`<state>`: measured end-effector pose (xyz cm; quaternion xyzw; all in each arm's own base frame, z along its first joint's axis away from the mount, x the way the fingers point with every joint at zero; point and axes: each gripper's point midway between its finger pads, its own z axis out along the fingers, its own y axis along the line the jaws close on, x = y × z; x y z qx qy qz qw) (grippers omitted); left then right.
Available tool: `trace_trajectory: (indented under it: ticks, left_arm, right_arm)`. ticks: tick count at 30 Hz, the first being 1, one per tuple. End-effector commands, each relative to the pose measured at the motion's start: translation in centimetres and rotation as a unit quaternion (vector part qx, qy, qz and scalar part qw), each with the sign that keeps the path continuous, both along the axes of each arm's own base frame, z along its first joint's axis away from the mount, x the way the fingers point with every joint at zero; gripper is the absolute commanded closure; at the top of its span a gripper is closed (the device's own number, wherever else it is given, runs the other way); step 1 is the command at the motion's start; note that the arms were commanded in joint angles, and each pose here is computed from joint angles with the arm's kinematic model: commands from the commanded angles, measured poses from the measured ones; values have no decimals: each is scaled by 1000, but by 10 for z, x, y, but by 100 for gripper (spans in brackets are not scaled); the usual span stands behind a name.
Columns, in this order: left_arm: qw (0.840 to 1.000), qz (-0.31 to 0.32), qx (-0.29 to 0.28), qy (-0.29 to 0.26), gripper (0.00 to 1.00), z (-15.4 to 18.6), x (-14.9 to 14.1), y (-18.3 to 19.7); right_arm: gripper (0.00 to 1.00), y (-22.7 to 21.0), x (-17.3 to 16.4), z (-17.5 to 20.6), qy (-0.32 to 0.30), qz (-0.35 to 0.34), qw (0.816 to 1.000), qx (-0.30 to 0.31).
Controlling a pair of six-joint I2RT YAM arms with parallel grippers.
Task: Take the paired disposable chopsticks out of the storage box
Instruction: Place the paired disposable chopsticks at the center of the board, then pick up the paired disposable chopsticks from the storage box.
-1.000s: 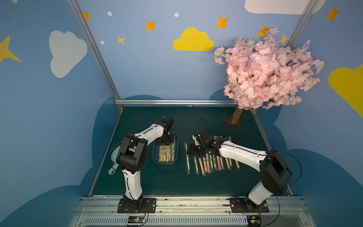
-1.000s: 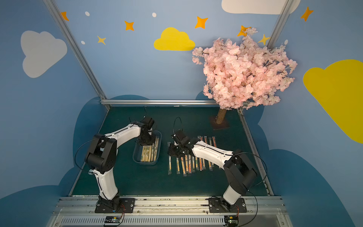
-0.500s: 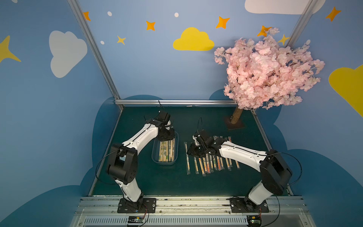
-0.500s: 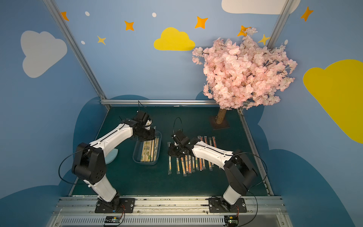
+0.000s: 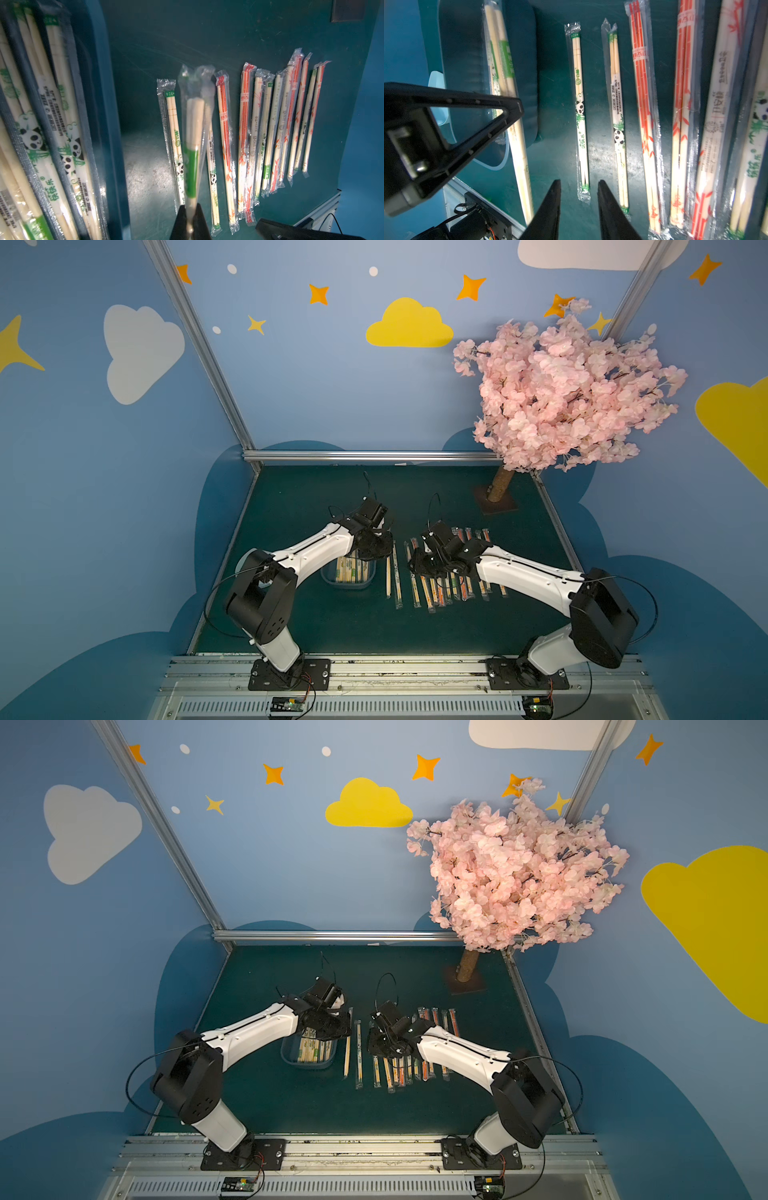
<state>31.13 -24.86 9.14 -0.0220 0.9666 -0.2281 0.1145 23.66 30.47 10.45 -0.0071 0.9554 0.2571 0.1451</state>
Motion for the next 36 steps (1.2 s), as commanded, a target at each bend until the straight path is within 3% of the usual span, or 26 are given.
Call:
trace_trajectory:
  ticks: [1, 11, 14, 22, 29, 33, 35, 36]
  left_arm:
    - [1000, 21, 23, 7, 96, -18, 2, 7]
    - [999, 8, 32, 31, 83, -38, -1, 6]
    - [999, 4, 27, 28, 75, -32, 0, 3]
    - [1000, 2, 14, -4, 69, 2, 10, 0]
    - [997, 25, 51, -48, 62, 30, 35, 38]
    - [996, 47, 56, -43, 59, 28, 47, 68]
    - [996, 54, 58, -35, 58, 22, 52, 81]
    - [996, 56, 59, -30, 58, 20, 54, 86]
  right_arm:
    - [67, -6, -2, 2, -3, -6, 1000, -9]
    - [67, 3, -4, 3, 4, 8, 1000, 3]
    - [66, 9, -5, 3, 6, 16, 1000, 14]
    - [60, 17, -9, 10, -11, 30, 999, 37]
    - [35, 22, -14, 21, -43, 41, 996, 65]
    - [21, 24, -16, 26, -57, 46, 995, 72]
    - [6, 24, -17, 27, -62, 46, 994, 72]
    - [5, 24, -17, 28, -64, 45, 994, 73]
